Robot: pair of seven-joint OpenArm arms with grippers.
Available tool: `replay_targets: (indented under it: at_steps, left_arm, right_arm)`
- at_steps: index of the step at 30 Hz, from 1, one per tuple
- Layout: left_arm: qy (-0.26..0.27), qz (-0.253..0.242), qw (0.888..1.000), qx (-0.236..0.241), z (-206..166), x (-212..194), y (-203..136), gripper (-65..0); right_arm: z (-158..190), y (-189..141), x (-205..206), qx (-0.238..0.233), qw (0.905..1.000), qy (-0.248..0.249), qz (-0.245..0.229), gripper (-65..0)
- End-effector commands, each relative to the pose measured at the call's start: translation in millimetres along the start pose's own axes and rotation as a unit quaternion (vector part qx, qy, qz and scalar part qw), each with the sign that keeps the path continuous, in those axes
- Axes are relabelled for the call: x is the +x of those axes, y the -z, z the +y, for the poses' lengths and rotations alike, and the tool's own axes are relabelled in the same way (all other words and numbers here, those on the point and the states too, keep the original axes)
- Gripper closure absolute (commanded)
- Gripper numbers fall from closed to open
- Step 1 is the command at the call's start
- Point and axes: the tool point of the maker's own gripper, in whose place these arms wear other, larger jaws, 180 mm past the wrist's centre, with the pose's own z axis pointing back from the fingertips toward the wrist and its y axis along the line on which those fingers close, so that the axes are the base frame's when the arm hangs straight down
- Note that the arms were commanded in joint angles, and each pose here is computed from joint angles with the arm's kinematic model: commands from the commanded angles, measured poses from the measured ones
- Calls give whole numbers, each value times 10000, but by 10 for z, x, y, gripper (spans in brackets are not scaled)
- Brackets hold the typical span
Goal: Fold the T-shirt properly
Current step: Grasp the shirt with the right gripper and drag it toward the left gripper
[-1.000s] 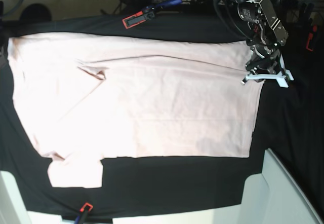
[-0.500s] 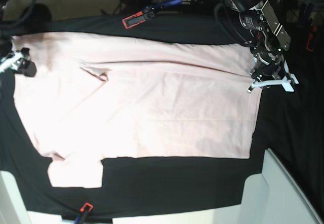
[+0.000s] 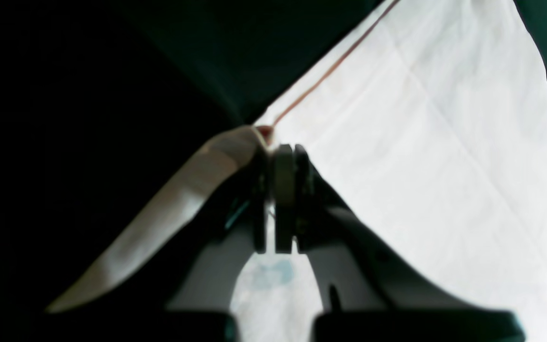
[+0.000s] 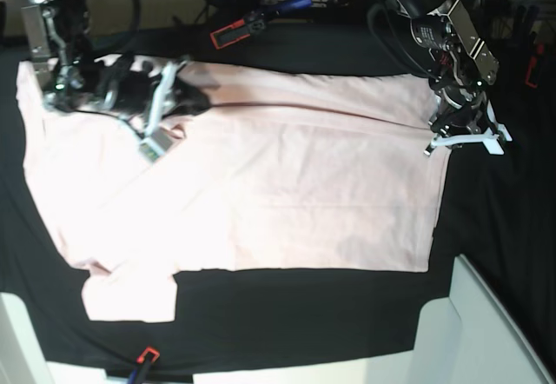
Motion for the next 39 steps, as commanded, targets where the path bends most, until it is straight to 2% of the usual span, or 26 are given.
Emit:
replay_targets:
  at_steps: [1, 6, 14, 27, 34, 39]
  left_arm:
    - [44, -260, 9996, -72, -45, 175, -12, 0]
    - [46, -254, 9996, -67, -40, 170, -14, 0]
    - [41, -265, 9996, -70, -44, 169, -14, 0]
    - [67, -213, 9997, -28, 2, 126, -29, 0]
    - [312, -112, 9990, -310, -253, 38, -3, 0]
    - [232, -87, 9993, -284, -237, -2, -11, 0]
  right_arm:
    - [81, 25, 153, 145, 9996, -144, -193, -13]
    - [438, 296, 294, 642, 9972, -327, -219, -13]
    - [669, 699, 123, 1104, 9938, 37, 129, -13]
    - [413, 798, 17, 971, 9938, 274, 464, -13]
    - [364, 810, -5, 941, 9937, 319, 526, -13]
    - [314, 815, 9, 904, 9939, 322, 552, -13]
